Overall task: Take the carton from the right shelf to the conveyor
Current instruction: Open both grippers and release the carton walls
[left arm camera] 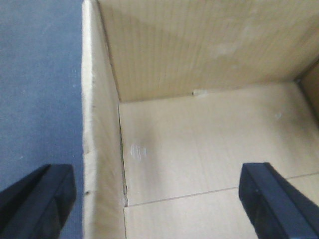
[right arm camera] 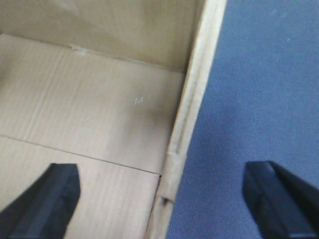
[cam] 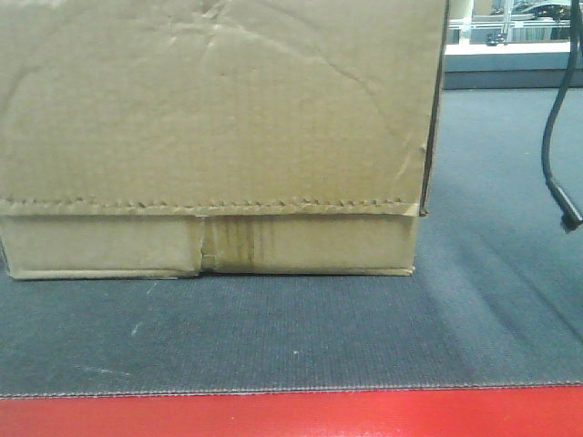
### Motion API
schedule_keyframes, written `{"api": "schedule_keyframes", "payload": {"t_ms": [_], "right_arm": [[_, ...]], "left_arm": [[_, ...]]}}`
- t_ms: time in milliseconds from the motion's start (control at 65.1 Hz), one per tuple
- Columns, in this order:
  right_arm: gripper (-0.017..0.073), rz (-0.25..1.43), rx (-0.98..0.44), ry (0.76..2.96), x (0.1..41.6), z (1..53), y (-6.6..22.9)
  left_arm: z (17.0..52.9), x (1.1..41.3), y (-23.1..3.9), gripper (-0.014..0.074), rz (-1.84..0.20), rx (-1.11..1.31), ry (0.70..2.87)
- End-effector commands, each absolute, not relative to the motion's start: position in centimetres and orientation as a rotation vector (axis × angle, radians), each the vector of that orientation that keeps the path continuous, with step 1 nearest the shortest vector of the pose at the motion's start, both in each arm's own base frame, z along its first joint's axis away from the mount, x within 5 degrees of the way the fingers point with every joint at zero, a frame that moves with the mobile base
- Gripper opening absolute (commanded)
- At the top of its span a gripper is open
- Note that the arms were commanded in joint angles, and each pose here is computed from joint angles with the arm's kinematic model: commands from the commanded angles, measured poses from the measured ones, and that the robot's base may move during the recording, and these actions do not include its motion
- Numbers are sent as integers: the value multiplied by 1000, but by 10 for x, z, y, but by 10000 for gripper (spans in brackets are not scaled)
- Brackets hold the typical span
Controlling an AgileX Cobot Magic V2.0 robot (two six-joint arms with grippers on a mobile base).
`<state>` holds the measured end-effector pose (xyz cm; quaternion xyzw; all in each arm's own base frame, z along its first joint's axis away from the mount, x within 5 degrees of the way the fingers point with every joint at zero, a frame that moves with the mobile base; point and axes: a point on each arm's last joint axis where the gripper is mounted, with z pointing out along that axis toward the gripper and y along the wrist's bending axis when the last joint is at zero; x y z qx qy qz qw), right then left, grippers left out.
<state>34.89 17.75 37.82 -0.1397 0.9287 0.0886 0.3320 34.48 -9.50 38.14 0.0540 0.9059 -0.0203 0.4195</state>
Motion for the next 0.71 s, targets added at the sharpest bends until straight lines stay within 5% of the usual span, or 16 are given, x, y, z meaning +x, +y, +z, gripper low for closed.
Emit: {"api": "schedule_keyframes", "payload": {"t_ms": [0,184,307,430,491,537,630,691], "right_arm": [[568,226,-360,2361,345,394,172],[554,244,-349,2308,332,414,165],[433,261,-339,2257,317,434,157],[155,270,-327,2216,298,455,147],[19,272,-318,2203,291,462,141],[-92,265,-299,2198,286,468,133],[-68,236,-265,2224,282,470,121],[-67,206,-243,2255,282,466,112]], "left_arm": [[393,341,-96,554,-67,141,2226],[414,324,-90,529,-82,131,2168],[433,305,-81,512,-79,113,2129],[452,284,-65,348,-63,69,2098],[459,273,-54,176,-35,44,2091],[464,264,-43,-38,2,30,2100],[468,253,-24,41,92,39,2115],[466,248,-10,19,145,19,2154]]}}
